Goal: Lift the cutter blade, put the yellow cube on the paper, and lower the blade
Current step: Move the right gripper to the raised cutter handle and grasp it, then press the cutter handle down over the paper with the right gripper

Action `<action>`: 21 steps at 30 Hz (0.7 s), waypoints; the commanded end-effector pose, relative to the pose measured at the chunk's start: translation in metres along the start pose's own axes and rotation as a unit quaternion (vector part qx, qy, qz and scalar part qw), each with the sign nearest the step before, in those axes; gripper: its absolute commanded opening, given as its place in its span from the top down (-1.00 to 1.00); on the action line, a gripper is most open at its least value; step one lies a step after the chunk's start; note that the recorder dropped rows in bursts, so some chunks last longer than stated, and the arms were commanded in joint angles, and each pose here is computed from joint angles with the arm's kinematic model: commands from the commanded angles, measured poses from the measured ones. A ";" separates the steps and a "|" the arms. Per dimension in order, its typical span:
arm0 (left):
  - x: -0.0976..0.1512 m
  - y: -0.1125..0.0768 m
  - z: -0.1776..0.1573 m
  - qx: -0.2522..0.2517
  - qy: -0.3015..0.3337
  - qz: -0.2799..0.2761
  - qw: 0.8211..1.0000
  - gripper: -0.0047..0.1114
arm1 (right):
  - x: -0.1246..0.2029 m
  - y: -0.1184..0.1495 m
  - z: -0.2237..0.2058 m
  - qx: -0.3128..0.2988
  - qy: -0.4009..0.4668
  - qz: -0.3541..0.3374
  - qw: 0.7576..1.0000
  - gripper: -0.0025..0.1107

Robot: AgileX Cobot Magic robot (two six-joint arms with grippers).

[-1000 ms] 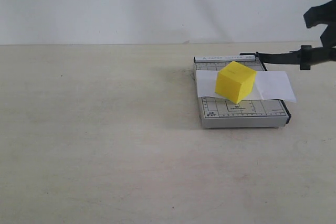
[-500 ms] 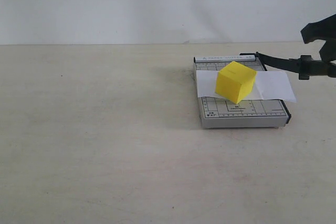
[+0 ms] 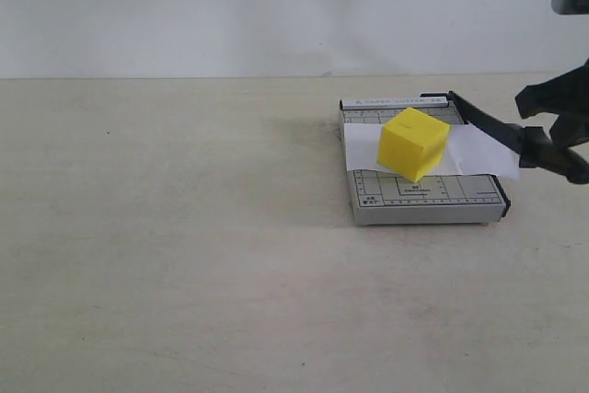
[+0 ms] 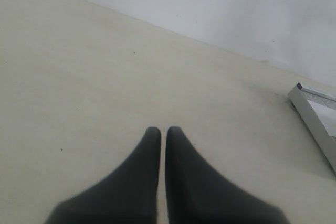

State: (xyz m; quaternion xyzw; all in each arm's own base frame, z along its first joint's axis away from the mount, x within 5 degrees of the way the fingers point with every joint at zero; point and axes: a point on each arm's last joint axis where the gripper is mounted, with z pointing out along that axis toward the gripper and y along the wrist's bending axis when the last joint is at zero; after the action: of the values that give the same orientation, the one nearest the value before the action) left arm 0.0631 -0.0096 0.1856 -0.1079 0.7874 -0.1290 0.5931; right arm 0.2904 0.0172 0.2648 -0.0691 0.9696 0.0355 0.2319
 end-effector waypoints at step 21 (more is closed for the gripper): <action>0.002 0.008 -0.001 -0.043 0.004 0.031 0.999 0.84 | 0.042 0.003 0.063 -0.034 0.087 0.018 0.995 0.96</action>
State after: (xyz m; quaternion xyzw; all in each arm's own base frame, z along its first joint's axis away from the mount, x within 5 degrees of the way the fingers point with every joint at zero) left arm 0.0623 -0.0040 0.1819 -0.1264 0.7974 -0.1010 0.5814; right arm 0.2802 0.0270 0.1942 -0.0441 0.9845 0.0865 0.1458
